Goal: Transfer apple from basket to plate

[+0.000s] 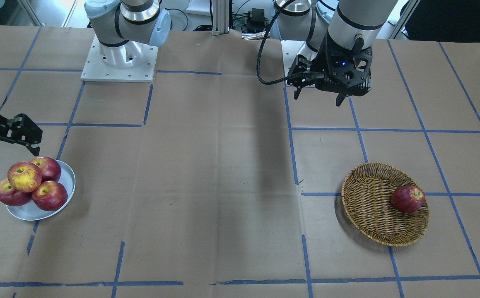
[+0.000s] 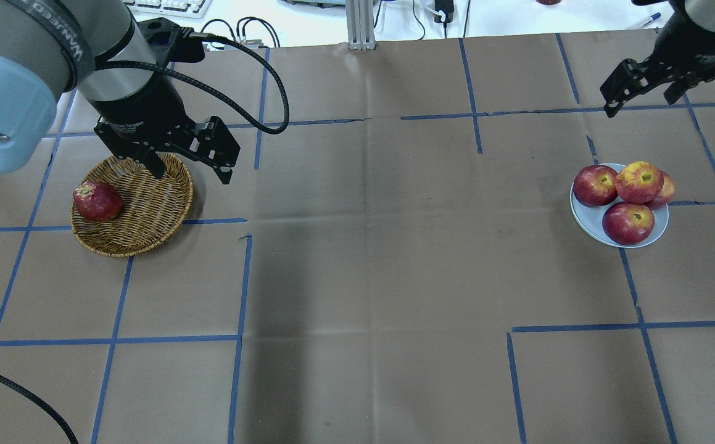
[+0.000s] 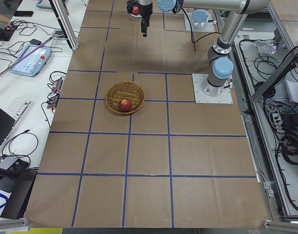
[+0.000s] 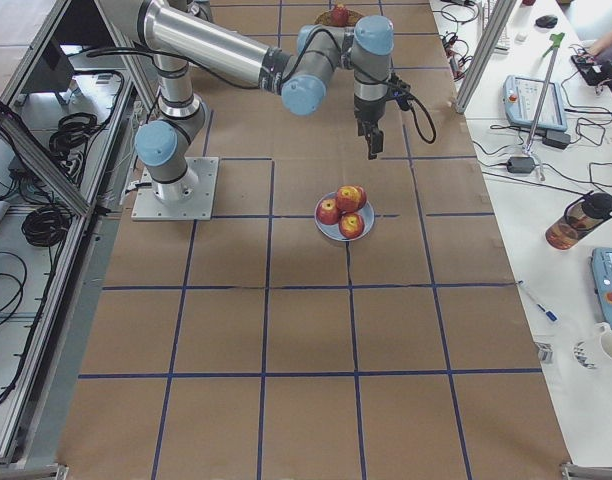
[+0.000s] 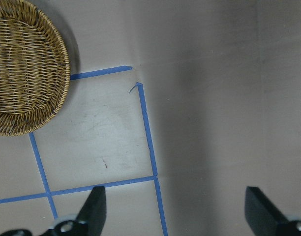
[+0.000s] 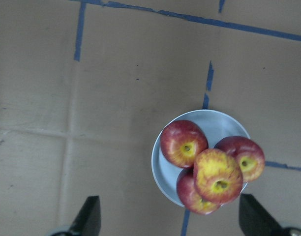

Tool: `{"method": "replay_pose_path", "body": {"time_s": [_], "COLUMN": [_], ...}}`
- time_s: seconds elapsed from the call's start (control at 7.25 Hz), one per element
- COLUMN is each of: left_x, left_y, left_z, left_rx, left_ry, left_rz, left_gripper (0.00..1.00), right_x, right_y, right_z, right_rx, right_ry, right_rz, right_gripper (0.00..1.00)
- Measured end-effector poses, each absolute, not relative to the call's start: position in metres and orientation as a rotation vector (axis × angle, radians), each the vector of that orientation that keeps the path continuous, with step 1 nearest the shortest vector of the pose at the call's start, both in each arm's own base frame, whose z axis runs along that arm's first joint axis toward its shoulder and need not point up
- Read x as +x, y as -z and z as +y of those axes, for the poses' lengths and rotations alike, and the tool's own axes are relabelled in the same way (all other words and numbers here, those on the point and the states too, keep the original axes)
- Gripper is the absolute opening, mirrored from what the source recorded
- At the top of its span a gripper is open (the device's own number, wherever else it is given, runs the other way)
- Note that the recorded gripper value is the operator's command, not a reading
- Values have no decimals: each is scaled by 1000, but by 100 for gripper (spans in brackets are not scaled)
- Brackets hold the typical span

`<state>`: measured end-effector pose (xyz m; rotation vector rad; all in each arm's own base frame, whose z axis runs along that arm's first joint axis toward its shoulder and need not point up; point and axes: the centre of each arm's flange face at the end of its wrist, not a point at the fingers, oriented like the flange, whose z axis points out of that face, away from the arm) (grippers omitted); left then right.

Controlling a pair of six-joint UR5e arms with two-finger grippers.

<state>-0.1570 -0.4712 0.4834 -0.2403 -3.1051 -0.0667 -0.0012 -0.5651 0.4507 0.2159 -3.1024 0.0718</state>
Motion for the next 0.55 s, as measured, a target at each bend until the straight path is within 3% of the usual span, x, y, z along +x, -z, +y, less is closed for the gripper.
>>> {"method": "replay_pose_path", "body": {"time_s": [0.55], "left_x": [-157], "left_y": [-484], "left_z": [-471], "left_rx": [-237], "left_ry": [66], "left_rz": [-3105], "left_gripper": [99], "right_x": [116], "right_y": [-487], "right_z": [-508], "right_rx": [-81], "right_ry": [-20], "right_rz": [-3121], "right_gripper": [100]}}
